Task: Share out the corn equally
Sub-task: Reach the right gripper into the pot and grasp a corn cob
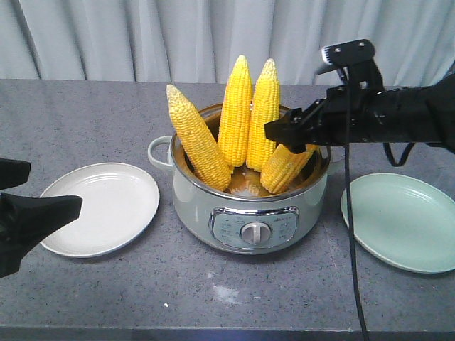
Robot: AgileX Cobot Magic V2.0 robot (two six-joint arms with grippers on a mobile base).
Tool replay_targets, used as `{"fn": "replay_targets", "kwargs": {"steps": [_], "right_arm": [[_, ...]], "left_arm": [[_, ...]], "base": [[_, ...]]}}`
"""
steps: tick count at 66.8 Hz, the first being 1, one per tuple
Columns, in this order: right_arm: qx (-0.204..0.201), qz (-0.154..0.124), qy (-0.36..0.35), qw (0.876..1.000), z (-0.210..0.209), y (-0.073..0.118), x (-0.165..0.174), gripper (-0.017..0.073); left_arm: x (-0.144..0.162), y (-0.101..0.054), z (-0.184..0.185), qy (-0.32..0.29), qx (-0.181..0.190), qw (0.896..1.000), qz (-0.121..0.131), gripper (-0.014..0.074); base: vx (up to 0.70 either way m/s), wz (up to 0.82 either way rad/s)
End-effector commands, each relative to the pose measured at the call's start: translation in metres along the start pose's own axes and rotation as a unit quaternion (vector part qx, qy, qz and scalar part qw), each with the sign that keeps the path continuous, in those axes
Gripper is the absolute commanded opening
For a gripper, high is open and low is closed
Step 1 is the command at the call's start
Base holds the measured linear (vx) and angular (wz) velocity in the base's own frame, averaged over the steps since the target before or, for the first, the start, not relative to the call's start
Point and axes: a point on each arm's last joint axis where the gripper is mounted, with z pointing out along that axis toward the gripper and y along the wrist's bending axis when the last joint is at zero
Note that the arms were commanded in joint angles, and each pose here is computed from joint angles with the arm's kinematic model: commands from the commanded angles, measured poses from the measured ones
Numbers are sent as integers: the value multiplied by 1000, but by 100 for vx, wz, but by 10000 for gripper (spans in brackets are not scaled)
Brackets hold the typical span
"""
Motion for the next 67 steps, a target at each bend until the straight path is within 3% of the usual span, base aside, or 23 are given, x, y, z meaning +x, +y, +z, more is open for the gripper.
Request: {"fn": "replay_targets", "kwargs": {"steps": [1, 10, 30, 45, 67], "right_arm": [[20, -19, -53, 998, -9, 10, -23, 578], [14, -21, -51, 998, -7, 15, -23, 533], [-10, -24, -38, 999, -7, 19, -20, 241], [-7, -32, -56, 998, -21, 24, -29, 243], [35, -85, -138, 986, -101, 47, -82, 246]], "left_arm": [[-13, -1, -5, -38, -4, 999, -3, 590], [-13, -1, -5, -38, -4, 999, -3, 590], [-13, -1, -5, -36, -2, 999, -3, 590], [-12, -1, -5, -35, -1, 999, -3, 590], [-12, -1, -6, -35, -1, 999, -3, 590]], "base": [[0, 0], [0, 0], [0, 0], [0, 0], [0, 0]]}}
